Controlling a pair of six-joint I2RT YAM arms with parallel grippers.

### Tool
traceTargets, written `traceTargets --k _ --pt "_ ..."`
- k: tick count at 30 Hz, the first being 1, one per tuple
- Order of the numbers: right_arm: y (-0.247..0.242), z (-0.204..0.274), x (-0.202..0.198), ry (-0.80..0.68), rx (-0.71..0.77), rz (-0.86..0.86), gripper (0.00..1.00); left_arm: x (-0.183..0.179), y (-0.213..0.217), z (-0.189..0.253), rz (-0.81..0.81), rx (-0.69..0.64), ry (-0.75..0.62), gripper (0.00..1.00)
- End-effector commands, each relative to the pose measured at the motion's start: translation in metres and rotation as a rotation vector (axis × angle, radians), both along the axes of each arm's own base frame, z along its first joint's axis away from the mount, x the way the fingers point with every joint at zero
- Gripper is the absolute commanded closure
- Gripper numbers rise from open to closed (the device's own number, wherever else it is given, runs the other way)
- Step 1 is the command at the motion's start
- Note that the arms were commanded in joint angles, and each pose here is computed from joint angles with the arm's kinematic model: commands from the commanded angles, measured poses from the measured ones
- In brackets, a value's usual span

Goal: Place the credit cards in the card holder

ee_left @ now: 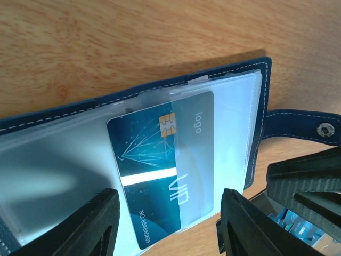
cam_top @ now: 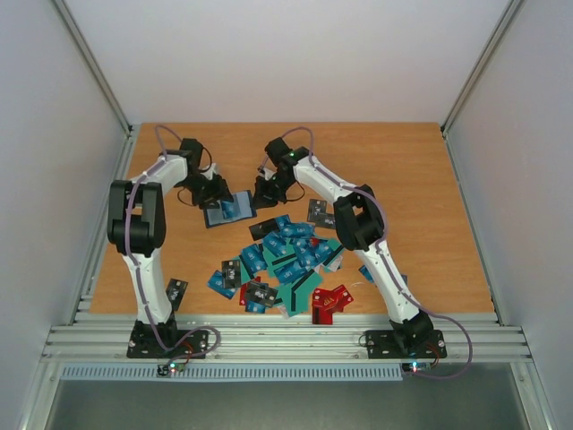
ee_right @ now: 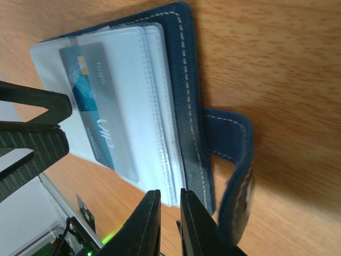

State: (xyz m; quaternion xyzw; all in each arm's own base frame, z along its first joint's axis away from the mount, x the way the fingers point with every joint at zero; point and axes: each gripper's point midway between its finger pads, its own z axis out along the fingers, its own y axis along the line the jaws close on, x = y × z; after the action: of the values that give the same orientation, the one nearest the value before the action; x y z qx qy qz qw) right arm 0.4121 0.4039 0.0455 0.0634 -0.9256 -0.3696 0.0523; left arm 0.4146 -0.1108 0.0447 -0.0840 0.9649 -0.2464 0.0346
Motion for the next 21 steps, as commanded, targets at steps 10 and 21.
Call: traceTargets --k 10,21 --pt "0.000 -0.014 -0.004 0.031 -0.013 0.013 0.87 0.011 -0.025 -0.012 -0.055 -0.016 0.003 0.46" --pt "-0.006 -0.011 -0.001 0.029 -0.032 0.000 0.88 0.016 -0.049 -0.010 -0.063 -0.088 0.003 0.46"
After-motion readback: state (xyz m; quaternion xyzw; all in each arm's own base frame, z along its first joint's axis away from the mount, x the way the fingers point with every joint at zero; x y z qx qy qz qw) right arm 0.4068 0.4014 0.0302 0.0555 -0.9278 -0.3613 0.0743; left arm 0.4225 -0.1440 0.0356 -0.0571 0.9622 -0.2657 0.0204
